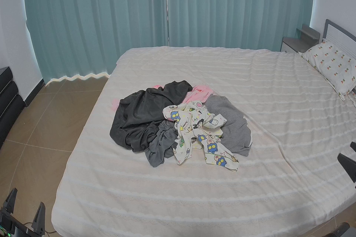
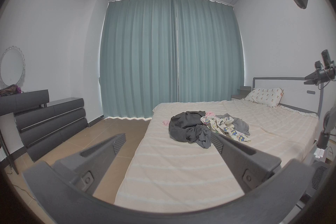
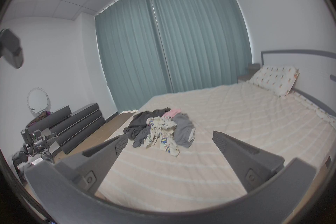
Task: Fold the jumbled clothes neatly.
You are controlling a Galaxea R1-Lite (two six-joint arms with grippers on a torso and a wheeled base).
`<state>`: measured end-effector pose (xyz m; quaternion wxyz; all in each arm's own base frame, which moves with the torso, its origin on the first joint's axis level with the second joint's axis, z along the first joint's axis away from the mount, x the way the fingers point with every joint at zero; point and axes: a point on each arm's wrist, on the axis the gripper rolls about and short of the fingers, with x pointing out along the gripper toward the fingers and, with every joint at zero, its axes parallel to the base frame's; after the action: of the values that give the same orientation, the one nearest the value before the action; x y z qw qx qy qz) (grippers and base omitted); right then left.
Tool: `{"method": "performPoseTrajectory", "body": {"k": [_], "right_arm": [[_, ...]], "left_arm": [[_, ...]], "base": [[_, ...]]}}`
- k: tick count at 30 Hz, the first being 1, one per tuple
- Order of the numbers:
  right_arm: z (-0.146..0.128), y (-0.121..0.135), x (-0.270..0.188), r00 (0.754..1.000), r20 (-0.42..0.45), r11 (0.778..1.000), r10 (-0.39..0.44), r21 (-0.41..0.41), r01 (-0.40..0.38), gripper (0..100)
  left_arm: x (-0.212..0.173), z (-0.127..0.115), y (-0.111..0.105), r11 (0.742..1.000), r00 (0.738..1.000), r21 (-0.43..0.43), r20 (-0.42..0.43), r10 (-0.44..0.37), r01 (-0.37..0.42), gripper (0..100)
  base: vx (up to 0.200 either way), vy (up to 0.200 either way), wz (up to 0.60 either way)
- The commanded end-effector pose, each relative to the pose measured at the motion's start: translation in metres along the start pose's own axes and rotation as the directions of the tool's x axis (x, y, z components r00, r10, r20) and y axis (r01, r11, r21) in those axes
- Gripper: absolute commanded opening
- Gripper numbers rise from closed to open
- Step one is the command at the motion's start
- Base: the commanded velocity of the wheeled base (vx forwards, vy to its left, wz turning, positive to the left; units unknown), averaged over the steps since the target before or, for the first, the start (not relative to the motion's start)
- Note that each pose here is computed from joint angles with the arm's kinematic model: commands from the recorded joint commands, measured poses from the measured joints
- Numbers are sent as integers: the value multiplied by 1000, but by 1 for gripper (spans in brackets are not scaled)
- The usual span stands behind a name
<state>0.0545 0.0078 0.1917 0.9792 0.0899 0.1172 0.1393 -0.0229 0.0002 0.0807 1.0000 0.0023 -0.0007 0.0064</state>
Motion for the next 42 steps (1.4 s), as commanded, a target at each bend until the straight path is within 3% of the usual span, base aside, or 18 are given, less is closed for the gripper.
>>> {"method": "performPoseTrajectory", "body": {"k": [1,2,3,5,8,10,11,13,20,28,29,32,38,42], "right_arm": [[-40,-22,176,860,-500,982,100,186,-6,100],[-58,-24,205,837,-540,980,81,198,32,100],[-66,-25,217,831,-551,978,75,202,45,100],[-74,-25,229,829,-554,976,70,209,57,100],[-107,-23,276,828,-560,973,19,201,113,100],[-108,-24,278,827,-563,973,15,199,118,100],[-129,-23,306,814,-580,974,-32,164,155,100],[-136,-18,321,810,-585,977,-29,155,147,100],[-145,-5,351,790,-612,982,-29,129,136,100],[-147,4,375,819,-572,983,-51,116,142,100],[-144,4,385,834,-549,983,-55,117,142,100],[-145,4,398,849,-522,982,-80,106,157,100],[-143,6,407,826,-555,982,-96,81,168,100],[-143,6,419,826,-554,988,-100,45,149,100]], "left_arm": [[0,-5,0,1000,1000,0,-5,-1,1,100],[0,-5,0,1000,1000,0,-5,-1,1,100],[0,-5,0,1000,1000,0,-5,-1,1,100],[0,-5,0,1000,1000,0,-5,-1,1,100],[0,-5,0,1000,1000,-2,-5,-1,1,100],[0,-5,0,1000,1000,-2,-5,-1,1,100],[0,-5,0,1000,1000,-2,-5,-1,1,100],[0,-5,0,1000,1000,-3,-5,-1,1,100],[0,-5,0,1000,1000,-3,-5,-1,1,100],[0,-5,0,1000,1000,-5,-5,-1,0,100],[0,-5,0,1000,1000,-5,-5,-1,0,100],[0,-5,0,1000,1000,-5,-5,-1,0,100],[0,-5,0,1000,1000,-6,-5,-1,0,100],[0,-5,0,1000,1000,-6,-5,-1,0,100]], "base": [[0,0,0],[0,0,0],[0,0,0],[0,0,0],[0,0,0],[0,0,0],[0,0,0],[0,0,0],[0,0,0],[0,0,0],[0,0,0],[0,0,0],[0,0,0],[0,0,0]]}}
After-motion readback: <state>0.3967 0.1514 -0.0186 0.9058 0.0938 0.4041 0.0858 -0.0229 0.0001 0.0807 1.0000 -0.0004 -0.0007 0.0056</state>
